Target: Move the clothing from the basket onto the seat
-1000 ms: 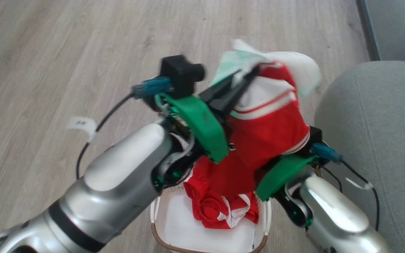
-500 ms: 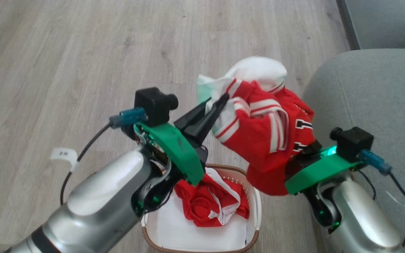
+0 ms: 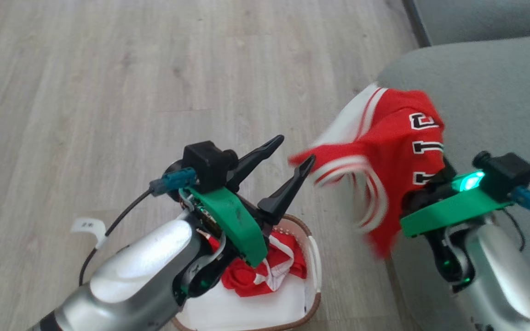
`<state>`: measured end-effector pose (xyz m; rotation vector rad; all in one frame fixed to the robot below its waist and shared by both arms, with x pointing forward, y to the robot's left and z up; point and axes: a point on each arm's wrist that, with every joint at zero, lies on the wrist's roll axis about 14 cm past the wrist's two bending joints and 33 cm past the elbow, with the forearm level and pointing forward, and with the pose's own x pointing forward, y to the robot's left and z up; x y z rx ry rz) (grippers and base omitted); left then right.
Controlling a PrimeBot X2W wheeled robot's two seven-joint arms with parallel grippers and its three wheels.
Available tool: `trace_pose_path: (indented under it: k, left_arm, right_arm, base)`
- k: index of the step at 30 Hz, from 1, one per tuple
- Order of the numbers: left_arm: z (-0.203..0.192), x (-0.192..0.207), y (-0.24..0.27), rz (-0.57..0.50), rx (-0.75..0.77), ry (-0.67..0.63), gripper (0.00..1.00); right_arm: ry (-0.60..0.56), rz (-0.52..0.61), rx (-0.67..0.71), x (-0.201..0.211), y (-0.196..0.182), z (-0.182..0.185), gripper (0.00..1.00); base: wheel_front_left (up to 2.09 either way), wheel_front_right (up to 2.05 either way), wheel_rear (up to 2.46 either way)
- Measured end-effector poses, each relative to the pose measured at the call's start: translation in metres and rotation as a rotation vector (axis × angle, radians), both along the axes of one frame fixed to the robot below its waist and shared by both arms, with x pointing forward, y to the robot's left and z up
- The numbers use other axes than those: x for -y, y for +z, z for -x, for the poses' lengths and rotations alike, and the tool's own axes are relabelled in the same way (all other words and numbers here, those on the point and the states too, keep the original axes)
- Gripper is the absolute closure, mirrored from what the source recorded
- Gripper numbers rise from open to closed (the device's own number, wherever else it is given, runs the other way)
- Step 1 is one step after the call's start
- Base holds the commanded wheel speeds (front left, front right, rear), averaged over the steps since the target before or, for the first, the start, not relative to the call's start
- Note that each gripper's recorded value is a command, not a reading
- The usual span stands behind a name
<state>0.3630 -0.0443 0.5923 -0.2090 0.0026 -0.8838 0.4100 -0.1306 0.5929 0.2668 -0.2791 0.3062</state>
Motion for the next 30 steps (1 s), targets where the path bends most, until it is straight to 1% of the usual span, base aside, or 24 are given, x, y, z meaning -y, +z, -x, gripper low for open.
trace_pose_path:
  k: [8,13,22,23,24,25,30]
  left_arm:
    - [0.001,0.025,-0.016,-0.041,0.012,-0.086,0.00]
    - [0.003,0.047,-0.021,-0.042,0.028,-0.160,0.00]
    - [0.004,0.082,-0.037,-0.049,0.037,-0.275,0.00]
    - [0.004,0.082,-0.037,-0.049,0.037,-0.275,0.00]
    - [0.005,0.090,-0.040,-0.050,0.041,-0.302,0.00]
    - [0.005,0.090,-0.040,-0.050,0.041,-0.302,0.00]
    - [0.009,0.110,-0.046,-0.039,0.035,-0.364,0.00]
  right_arm:
    - [-0.121,0.034,0.046,0.049,0.014,0.015,1.00]
    - [-0.213,0.039,0.067,0.082,0.021,0.029,1.00]
    - [-0.338,0.059,0.082,0.121,0.028,0.056,1.00]
    - [-0.338,0.059,0.082,0.121,0.028,0.056,1.00]
    - [-0.367,0.061,0.081,0.129,0.028,0.061,1.00]
    - [-0.367,0.061,0.081,0.129,0.028,0.061,1.00]
    - [-0.437,0.076,0.082,0.147,0.030,0.077,1.00]
  base:
    - [0.00,0.00,0.00]
    - [0.00,0.00,0.00]
    - [0.00,0.00,0.00]
    - [0.00,0.00,0.00]
    - [0.00,0.00,0.00]
    - [0.00,0.00,0.00]
    - [0.00,0.00,0.00]
